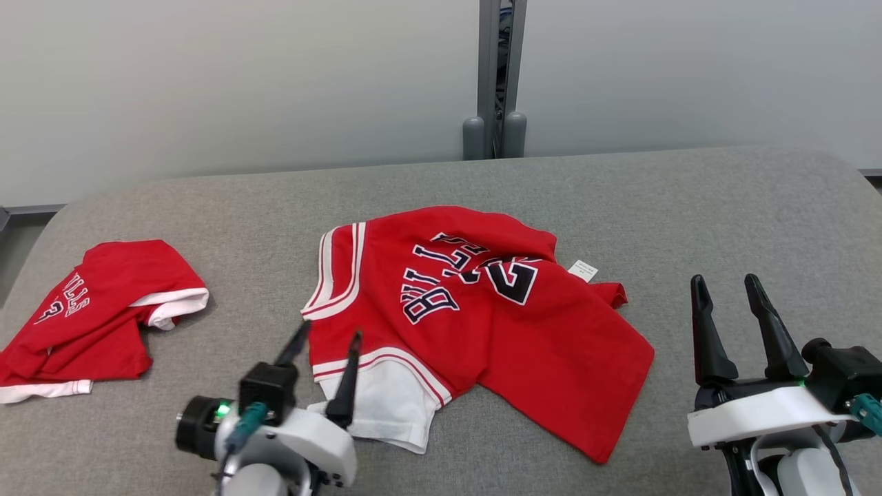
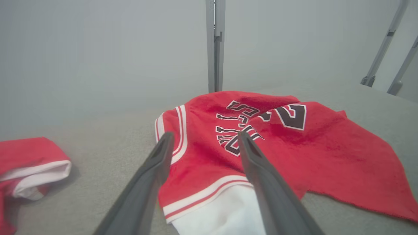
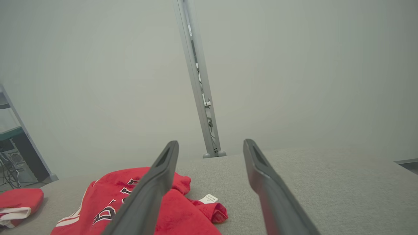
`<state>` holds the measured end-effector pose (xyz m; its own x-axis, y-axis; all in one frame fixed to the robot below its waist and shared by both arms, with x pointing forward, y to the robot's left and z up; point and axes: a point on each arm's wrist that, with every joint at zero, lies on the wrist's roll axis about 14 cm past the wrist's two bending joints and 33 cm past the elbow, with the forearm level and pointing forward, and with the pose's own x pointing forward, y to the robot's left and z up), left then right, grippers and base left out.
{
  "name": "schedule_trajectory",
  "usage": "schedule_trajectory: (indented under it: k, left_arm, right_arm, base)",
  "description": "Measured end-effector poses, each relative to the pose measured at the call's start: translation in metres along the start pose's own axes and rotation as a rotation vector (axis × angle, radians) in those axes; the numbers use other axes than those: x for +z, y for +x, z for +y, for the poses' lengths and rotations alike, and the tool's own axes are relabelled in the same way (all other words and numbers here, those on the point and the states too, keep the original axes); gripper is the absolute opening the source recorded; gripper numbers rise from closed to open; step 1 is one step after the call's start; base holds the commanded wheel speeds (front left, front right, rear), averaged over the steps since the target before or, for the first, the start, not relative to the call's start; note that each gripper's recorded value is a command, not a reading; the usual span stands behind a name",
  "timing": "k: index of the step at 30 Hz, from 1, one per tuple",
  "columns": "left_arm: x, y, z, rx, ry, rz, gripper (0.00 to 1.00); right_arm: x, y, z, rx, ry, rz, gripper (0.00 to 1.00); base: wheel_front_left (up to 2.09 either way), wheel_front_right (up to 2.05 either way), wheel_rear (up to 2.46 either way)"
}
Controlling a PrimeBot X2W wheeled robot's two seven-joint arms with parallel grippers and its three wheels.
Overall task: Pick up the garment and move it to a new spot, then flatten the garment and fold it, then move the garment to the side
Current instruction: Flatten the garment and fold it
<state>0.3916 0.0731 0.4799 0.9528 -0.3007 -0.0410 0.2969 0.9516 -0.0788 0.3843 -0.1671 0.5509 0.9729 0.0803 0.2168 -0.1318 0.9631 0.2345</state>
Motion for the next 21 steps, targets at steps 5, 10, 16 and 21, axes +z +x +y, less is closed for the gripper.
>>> schedule_trajectory:
  k: [5,10,16,21]
  left_arm:
    - [0.033,-0.011,0.027,0.08,0.011,-0.115,1.0]
    - [0.036,-0.03,0.041,0.158,-0.034,-0.146,1.0]
    - [0.01,-0.054,0.047,0.206,-0.103,-0.086,1.0]
    - [0.002,-0.058,0.05,0.21,-0.102,-0.067,1.0]
  right_arm:
    - [0.003,-0.002,0.005,0.013,0.003,-0.009,1.0]
    - [0.005,-0.004,0.005,0.011,0.002,-0.017,1.0]
    - [0.0,-0.009,0.006,0.013,0.002,0.001,1.0]
    - [-0.003,-0.01,0.008,0.019,0.001,0.008,1.0]
  base:
    - [0.0,0.0,0.0]
    - [0.0,0.0,0.0]
    - [0.0,0.0,0.0]
    - [0.0,0.0,0.0]
